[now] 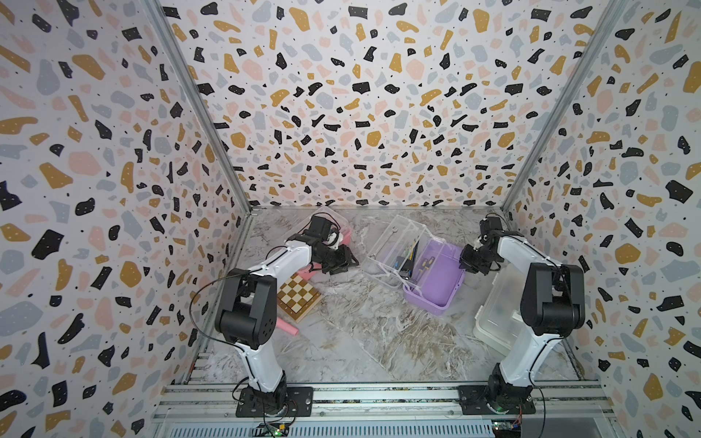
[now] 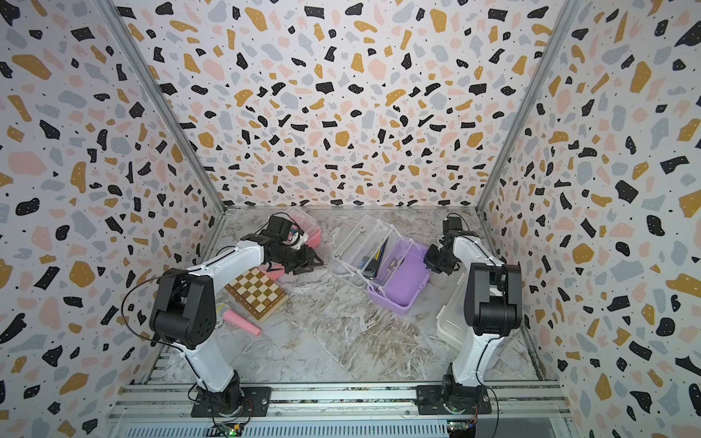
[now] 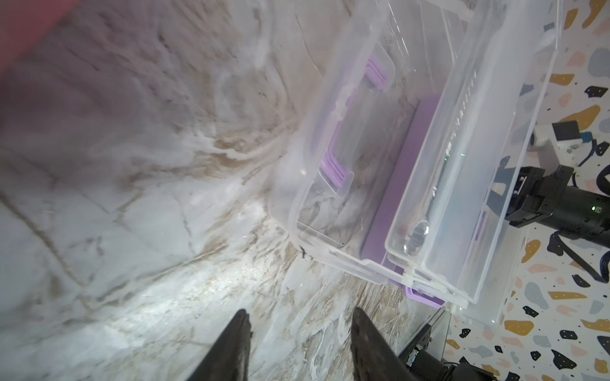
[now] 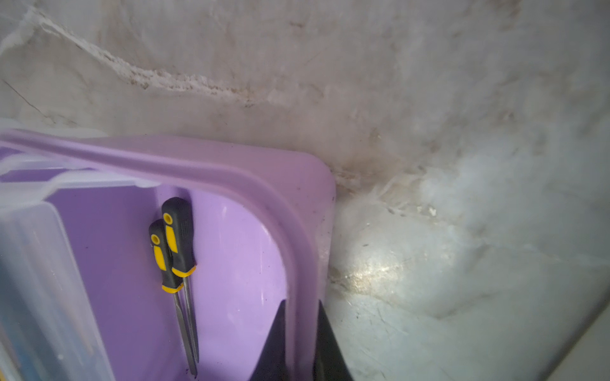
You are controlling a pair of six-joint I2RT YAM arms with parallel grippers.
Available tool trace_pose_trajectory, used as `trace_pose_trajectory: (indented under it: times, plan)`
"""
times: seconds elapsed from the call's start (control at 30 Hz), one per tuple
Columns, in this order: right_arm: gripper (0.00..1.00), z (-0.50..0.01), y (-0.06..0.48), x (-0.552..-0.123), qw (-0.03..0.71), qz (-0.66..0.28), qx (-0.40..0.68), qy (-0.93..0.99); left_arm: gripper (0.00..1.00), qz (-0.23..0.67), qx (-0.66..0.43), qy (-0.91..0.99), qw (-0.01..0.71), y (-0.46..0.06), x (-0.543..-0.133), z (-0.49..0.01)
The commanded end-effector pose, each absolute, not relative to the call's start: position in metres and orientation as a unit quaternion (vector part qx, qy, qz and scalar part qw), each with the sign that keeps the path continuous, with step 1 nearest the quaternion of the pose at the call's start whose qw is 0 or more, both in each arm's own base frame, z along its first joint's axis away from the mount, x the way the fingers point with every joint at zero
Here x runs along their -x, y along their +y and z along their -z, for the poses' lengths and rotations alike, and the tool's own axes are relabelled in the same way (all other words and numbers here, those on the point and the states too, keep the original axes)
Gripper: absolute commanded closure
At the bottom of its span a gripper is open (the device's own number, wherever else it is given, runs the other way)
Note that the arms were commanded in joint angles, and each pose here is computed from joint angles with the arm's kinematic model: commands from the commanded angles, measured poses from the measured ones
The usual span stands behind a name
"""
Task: Close toolboxes
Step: Move the toolbox to the center of the board, then close the toolbox lid.
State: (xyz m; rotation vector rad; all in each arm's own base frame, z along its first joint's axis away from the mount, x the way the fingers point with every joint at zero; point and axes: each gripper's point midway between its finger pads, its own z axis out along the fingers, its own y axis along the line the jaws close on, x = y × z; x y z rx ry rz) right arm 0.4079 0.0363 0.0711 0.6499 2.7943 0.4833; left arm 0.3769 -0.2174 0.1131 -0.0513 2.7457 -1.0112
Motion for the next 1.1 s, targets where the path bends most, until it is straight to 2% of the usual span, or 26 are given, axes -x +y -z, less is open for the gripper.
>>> trace_pose_trajectory:
  times: [0.0,0.1,0.17,0.47,0.83,0.9,1.03,1.07]
  plan:
    - [1.00,-0.098,0.057,-0.421,0.141,-0.229,-0.206,0.941,0.51,0.352,0.001,0.928,0.119,-0.227,-0.386,-0.114]
    - [1.00,-0.100,0.060,-0.420,0.142,-0.240,-0.211,0.937,0.54,0.353,-0.007,0.928,0.120,-0.235,-0.394,-0.114]
    - [1.00,-0.101,0.062,-0.420,0.144,-0.247,-0.214,0.934,0.60,0.352,-0.016,0.929,0.115,-0.243,-0.395,-0.110]
    - [1.00,-0.102,0.066,-0.418,0.138,-0.259,-0.215,0.931,0.65,0.313,-0.016,0.943,0.114,-0.242,-0.400,-0.073]
    - [1.00,-0.101,0.072,-0.413,0.130,-0.276,-0.213,0.928,0.75,0.288,-0.020,0.945,0.151,-0.238,-0.421,-0.057]
    - [1.00,-0.101,0.074,-0.413,0.127,-0.283,-0.213,0.926,0.80,0.285,-0.023,0.945,0.159,-0.238,-0.425,-0.056]
    - [1.00,-0.104,0.081,-0.412,0.124,-0.301,-0.212,0.921,0.97,0.286,-0.036,0.942,0.171,-0.239,-0.429,-0.062]
    - [0.96,-0.105,0.082,-0.412,0.126,-0.305,-0.214,0.919,1.00,0.284,-0.040,0.942,0.174,-0.239,-0.429,-0.065]
